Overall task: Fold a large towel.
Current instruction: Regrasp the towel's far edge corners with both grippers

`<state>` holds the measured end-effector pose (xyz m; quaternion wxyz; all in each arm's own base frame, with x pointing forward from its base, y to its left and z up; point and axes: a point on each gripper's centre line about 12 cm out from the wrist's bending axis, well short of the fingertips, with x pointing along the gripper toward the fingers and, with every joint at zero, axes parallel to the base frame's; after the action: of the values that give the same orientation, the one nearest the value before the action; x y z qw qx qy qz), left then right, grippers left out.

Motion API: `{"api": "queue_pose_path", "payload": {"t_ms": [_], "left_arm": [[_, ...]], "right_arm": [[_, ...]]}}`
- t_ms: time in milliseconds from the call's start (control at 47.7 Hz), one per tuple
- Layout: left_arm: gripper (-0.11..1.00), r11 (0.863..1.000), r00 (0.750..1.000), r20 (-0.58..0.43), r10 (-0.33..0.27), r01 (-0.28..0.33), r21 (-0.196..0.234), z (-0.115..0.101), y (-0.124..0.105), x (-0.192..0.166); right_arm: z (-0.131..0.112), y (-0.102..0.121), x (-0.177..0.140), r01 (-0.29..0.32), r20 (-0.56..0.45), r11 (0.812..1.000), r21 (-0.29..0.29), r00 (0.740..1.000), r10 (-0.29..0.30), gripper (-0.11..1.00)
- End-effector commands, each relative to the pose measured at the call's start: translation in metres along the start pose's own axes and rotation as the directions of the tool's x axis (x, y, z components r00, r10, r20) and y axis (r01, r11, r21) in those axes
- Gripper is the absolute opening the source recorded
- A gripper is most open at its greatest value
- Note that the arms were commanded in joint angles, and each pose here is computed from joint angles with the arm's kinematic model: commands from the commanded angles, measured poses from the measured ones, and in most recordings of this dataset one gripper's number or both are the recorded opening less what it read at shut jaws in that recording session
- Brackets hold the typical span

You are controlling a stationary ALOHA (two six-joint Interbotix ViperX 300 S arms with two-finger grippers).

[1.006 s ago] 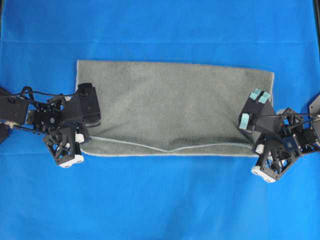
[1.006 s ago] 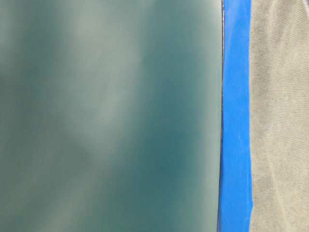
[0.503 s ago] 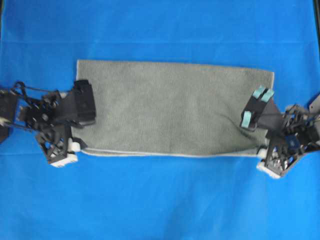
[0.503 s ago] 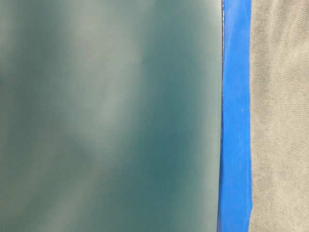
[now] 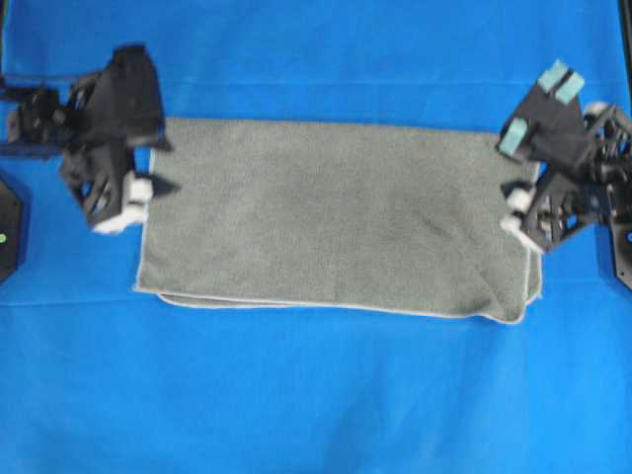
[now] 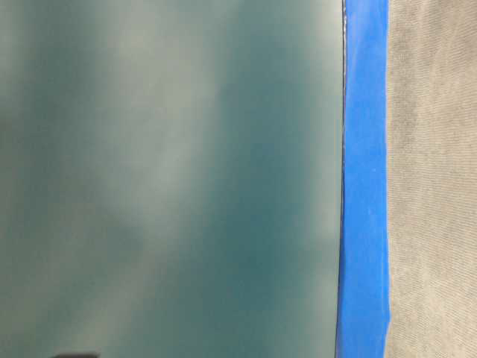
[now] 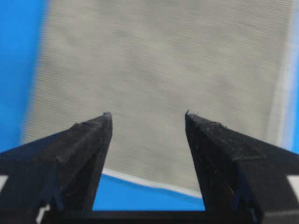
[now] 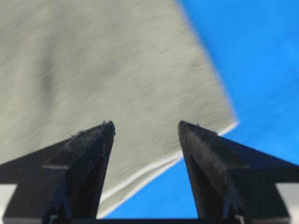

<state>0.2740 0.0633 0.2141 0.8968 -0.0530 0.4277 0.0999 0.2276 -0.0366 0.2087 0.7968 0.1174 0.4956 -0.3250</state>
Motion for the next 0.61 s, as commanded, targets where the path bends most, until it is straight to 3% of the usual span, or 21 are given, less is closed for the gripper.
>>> {"api": "queue_pose_path", "payload": {"t_ms": [0,105,210,335,461,587], "left_arm": [[0.60,0.999,0.999,0.012,0.042,-0.042,0.003,0.004,0.019,0.013],[0.60,0.996,0.997,0.011,0.083,-0.083,0.019,0.001,0.039,0.033],[0.60,0.993,0.994,-0.006,0.110,-0.109,0.046,-0.008,0.054,0.056],[0.60,0.991,0.989,-0.063,0.130,-0.128,0.043,-0.026,0.069,0.081],[0.60,0.990,0.984,-0.109,0.138,-0.134,0.039,-0.039,0.079,0.097],[0.60,0.989,0.982,-0.116,0.150,-0.147,0.032,-0.045,0.086,0.103]], "right_arm": [[0.006,-0.014,0.012,0.033,0.020,0.999,0.031,0.999,-0.033,0.60],[0.000,-0.027,0.037,0.042,-0.003,0.997,0.067,0.999,-0.042,0.60],[-0.008,-0.033,0.062,0.004,-0.009,0.996,0.092,1.000,-0.003,0.60],[-0.019,-0.040,0.084,-0.024,-0.021,0.992,0.120,0.999,0.026,0.60],[-0.029,-0.054,0.102,0.001,-0.059,0.990,0.141,0.998,0.007,0.60],[-0.032,-0.063,0.111,0.031,-0.071,0.992,0.122,0.997,-0.022,0.60]]}}
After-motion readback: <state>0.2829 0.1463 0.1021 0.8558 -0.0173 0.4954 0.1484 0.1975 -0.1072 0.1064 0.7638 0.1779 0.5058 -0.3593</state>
